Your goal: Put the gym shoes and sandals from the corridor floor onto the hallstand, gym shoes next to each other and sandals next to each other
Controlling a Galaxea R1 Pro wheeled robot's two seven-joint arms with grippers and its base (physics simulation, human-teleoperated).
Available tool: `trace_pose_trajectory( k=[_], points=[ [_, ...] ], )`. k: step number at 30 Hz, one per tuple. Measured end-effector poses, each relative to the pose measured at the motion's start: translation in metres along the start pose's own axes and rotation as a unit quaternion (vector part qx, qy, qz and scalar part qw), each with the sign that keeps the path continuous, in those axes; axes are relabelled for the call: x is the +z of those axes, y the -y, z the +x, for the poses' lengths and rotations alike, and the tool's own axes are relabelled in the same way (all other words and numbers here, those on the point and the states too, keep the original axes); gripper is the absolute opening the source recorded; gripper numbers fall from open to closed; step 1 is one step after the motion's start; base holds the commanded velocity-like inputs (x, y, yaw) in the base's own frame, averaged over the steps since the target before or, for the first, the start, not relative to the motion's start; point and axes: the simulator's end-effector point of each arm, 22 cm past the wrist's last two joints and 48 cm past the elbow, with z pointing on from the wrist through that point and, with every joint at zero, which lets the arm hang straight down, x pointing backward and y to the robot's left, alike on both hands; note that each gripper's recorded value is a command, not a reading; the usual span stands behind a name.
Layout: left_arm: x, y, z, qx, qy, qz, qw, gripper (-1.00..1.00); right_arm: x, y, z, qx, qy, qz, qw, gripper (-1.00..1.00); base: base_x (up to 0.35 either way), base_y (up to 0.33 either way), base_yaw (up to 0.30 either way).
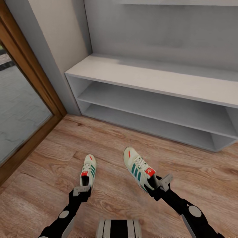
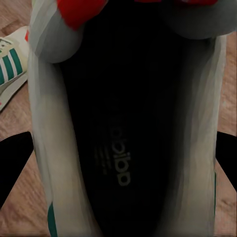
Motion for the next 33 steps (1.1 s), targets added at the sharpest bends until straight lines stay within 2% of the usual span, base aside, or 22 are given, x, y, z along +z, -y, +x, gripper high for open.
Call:
trace_pose_trajectory(
  k=[12, 23, 33],
  points=[
    [0.006, -0.002, 0.039, 0.000, -0.034, -0.001, 0.9994, 1.00, 0.009, -0.003, 0.032, 0.015, -0.028, -0.007, 0.9995, -1.00, 0.000, 0.000, 0.000],
    [0.007, -0.002, 0.048, 0.000, -0.042, -0.001, 0.9991, 1.00, 0.011, -0.004, 0.039, 0.019, -0.033, -0.008, 0.9992, -1.00, 0.000, 0.000, 0.000],
    [0.007, -0.003, 0.051, 0.000, -0.044, -0.002, 0.9990, 1.00, 0.012, -0.005, 0.022, 0.012, -0.016, -0.010, 0.9997, -1.00, 0.080, 0.000, 0.000]
  ],
)
